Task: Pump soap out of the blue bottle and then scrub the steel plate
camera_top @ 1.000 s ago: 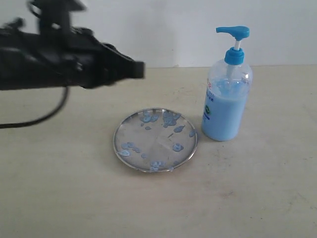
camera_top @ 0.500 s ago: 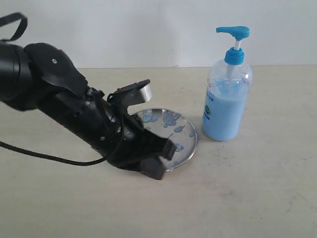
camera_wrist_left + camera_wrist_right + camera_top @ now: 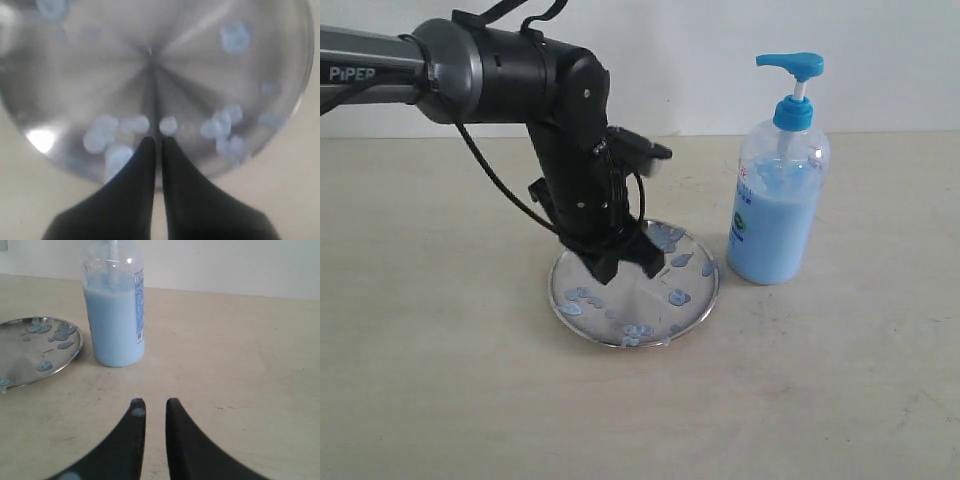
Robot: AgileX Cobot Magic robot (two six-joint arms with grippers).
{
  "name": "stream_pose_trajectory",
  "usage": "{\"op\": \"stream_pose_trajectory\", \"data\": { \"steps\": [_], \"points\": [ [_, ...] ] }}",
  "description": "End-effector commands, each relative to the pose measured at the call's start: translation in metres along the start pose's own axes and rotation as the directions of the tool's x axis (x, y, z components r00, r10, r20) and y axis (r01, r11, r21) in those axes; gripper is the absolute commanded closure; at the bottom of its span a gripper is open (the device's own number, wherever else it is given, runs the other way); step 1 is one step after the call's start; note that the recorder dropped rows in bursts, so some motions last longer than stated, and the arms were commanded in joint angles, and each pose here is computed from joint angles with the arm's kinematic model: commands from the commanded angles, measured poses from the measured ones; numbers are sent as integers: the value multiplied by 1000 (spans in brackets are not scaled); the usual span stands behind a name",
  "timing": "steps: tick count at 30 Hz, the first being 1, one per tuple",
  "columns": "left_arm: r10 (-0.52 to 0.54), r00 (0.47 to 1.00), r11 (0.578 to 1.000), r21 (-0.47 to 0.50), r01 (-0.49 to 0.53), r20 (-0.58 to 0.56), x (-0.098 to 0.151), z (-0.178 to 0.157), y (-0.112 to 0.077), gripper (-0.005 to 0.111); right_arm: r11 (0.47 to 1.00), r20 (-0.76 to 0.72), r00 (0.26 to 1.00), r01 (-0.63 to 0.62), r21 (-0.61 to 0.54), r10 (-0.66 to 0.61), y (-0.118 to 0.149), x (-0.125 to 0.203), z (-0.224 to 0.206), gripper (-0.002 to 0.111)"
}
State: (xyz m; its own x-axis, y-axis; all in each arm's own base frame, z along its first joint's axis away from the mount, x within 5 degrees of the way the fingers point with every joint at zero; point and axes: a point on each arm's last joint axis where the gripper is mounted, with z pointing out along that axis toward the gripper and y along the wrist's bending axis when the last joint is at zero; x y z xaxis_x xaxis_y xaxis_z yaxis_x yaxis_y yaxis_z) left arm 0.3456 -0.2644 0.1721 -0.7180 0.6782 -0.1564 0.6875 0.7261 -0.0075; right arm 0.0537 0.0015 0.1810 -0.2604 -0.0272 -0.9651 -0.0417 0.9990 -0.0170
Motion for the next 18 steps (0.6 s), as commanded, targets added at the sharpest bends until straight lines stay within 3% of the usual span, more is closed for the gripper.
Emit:
{"op": "stream_pose_trajectory", "data": {
  "steps": [1, 2, 4, 5, 7, 9, 10, 12, 14, 15, 17, 18],
  "points": [
    [225, 952, 969, -56, -241, -206, 14, -12, 10, 102, 1000, 11, 1000, 5, 3, -5, 0, -1, -1, 103],
    [243, 946, 957, -105, -269, -215, 13, -14, 14, 102, 1000, 11, 1000, 5, 3, -5, 0, -1, -1, 103],
    [219, 976, 963, -161, -216, 0, -8, -16, 15, 102, 1000, 11, 1000, 5, 3, -5, 0, -1, -1, 103],
    [169, 973, 981, -123, -151, 159, -21, -14, 9, 102, 1000, 11, 1000, 5, 3, -5, 0, -1, -1, 103],
    [73, 938, 995, 40, -92, 338, -37, -11, -6, 102, 1000, 11, 1000, 5, 3, -5, 0, -1, -1, 103],
    [189, 916, 954, 153, -256, 353, -35, -10, -22, 102, 1000, 11, 1000, 5, 3, -5, 0, -1, -1, 103],
    [301, 904, 913, 182, -366, 304, -27, -9, -25, 102, 1000, 11, 1000, 5, 3, -5, 0, -1, -1, 103],
    [449, 879, 857, 199, -475, 163, -11, -10, -21, 102, 1000, 11, 1000, 5, 3, -5, 0, -1, -1, 103],
    [505, 863, 859, 80, -505, 25, -4, -9, -3, 102, 1000, 11, 1000, 5, 3, -5, 0, -1, -1, 103],
    [486, 874, 874, -31, -485, 26, -9, -10, 7, 102, 1000, 11, 1000, 5, 3, -5, 0, -1, -1, 103],
    [379, 909, 919, -189, -347, 175, -27, -12, 16, 102, 1000, 11, 1000, 5, 3, -5, 0, -1, -1, 103],
    [275, 910, 955, -197, -222, 309, -37, -13, 17, 102, 1000, 11, 1000, 5, 3, -5, 0, -1, -1, 103]
  ]
}}
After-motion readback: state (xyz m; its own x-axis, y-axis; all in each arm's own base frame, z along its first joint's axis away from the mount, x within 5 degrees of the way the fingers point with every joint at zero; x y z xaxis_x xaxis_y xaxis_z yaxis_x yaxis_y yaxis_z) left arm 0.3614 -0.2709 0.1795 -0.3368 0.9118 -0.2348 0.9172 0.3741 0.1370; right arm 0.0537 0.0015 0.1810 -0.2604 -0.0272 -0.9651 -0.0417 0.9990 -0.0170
